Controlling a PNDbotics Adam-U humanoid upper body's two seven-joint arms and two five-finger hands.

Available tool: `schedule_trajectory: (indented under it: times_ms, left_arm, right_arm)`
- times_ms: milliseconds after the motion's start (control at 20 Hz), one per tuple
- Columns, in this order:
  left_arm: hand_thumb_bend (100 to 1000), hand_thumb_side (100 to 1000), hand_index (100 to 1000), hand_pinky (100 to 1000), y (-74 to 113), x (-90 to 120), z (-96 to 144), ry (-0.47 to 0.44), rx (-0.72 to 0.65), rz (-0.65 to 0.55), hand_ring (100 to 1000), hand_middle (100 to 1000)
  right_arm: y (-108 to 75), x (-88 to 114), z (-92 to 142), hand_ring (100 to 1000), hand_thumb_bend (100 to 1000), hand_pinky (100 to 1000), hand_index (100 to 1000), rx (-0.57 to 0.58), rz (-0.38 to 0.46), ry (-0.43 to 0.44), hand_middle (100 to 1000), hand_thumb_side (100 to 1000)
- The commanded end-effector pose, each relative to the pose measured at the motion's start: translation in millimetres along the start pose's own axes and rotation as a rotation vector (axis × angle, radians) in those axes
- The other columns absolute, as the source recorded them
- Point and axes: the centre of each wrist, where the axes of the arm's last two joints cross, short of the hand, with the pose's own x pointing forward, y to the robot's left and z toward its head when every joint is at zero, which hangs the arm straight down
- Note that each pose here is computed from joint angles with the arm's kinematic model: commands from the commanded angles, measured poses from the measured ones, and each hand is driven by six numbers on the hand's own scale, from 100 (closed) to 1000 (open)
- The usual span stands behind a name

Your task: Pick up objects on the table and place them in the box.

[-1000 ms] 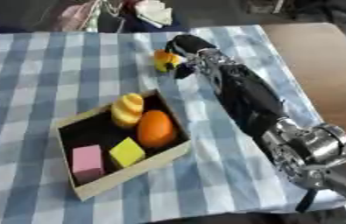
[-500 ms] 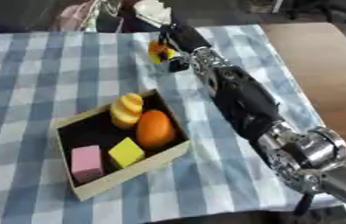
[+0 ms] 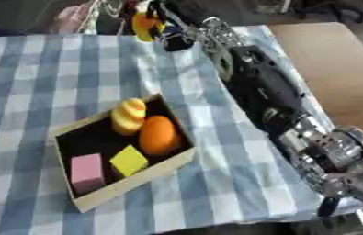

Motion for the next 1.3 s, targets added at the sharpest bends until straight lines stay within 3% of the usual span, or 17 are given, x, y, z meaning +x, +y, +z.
schedule_trajectory:
  times_ms: [50,300,600,750,900,950,1150,1300]
  left_arm:
    - [198,606,733,629,7.6,3,-2,-0.015,0.027,-0.020,482,506]
    - [198,607,733,629,8.9,2,-2,-0.010,0.033,-0.025,482,506]
    - [198,608,733,629,8.0,2,-2,-0.008,0.029,-0.023,481,506]
    - [199,609,733,629,7.4,1,-2,-0.006,0.027,-0.022,481,506]
    - [199,611,734,630,6.5,1,-2,-0.008,0.021,-0.021,481,506]
    - [199,611,734,630,6.4,1,-2,-0.008,0.020,-0.021,481,506]
    - [201,611,734,630,6.8,1,-1,-0.005,0.020,-0.024,481,507]
    - [201,612,734,630,7.2,0,-1,-0.003,0.021,-0.026,481,507]
  right_arm:
    - [-31.9,16,-9,596,100,758,464,0.015,0.014,-0.200,414,100]
    - [-26.2,57,-18,616,100,767,483,0.181,-0.056,-0.428,444,100]
    - [5.2,101,-26,649,100,777,521,0.368,-0.068,-0.582,483,100]
    - [17.8,114,-27,659,100,779,554,0.397,-0.075,-0.617,495,100]
    - [23.9,123,-29,697,100,791,675,0.425,-0.047,-0.647,545,109]
    - [24.2,124,-29,713,100,797,726,0.431,-0.032,-0.651,571,165]
    - [17.5,120,-29,759,100,818,857,0.447,0.043,-0.646,666,302]
    - [8.6,112,-28,776,100,826,897,0.453,0.094,-0.628,703,310]
